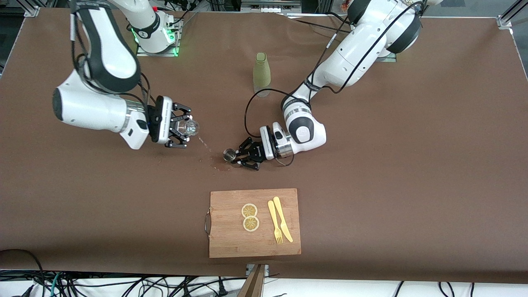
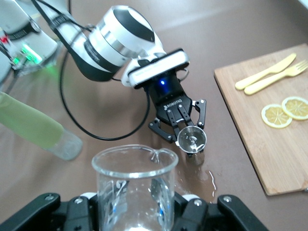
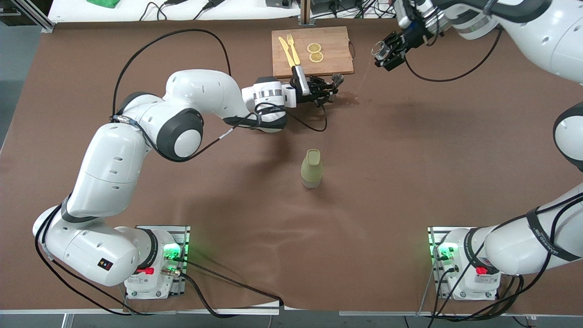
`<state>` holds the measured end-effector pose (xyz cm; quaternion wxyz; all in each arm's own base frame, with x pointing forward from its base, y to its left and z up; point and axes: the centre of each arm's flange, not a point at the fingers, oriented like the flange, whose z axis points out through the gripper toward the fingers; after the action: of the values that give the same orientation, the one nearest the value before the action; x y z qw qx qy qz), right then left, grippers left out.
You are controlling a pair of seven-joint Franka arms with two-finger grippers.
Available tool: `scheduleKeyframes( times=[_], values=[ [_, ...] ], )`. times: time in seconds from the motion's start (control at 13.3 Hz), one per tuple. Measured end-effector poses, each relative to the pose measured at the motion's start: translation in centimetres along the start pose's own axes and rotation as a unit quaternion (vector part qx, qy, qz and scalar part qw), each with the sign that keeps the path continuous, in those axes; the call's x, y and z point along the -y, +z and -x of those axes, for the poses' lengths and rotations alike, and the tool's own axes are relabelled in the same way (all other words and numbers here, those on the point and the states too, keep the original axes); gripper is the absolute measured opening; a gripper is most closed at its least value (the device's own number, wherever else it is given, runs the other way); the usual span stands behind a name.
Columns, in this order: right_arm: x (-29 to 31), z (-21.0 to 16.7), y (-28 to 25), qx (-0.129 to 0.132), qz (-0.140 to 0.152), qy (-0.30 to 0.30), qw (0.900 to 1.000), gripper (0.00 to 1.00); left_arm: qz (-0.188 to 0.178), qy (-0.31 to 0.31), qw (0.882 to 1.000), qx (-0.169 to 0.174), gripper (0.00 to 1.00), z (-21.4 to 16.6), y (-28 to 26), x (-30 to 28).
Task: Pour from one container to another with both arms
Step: 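Move the beaker back with the right gripper while the left gripper returns the jigger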
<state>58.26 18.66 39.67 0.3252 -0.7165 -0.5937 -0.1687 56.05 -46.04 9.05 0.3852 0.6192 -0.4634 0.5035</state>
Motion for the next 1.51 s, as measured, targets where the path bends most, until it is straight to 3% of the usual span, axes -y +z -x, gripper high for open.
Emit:
scheduleKeyframes(
  times=[0.3,0.68,0.98,1.51],
  values=[
    [-1.1,2.4,-2.2,-0.049,-0.016,-0.015,0.999,0.27,0.009,-0.005,1.0,-0.016,0.21,-0.9,-3.2,0.6],
    [-3.8,5.6,-4.3,-0.096,-0.046,-0.038,0.994,0.27,0.057,0.008,0.998,-0.028,0.21,0.1,-10.7,2.5],
    [-6.6,10.6,-4.9,-0.141,-0.067,-0.073,0.985,0.26,0.102,0.024,0.994,-0.039,0.21,2.4,-18.1,5.3],
    [-9.0,15.5,-2.5,-0.165,-0.079,-0.119,0.976,0.23,0.167,0.056,0.984,-0.01,0.21,6.1,-34.4,11.4]
  ],
)
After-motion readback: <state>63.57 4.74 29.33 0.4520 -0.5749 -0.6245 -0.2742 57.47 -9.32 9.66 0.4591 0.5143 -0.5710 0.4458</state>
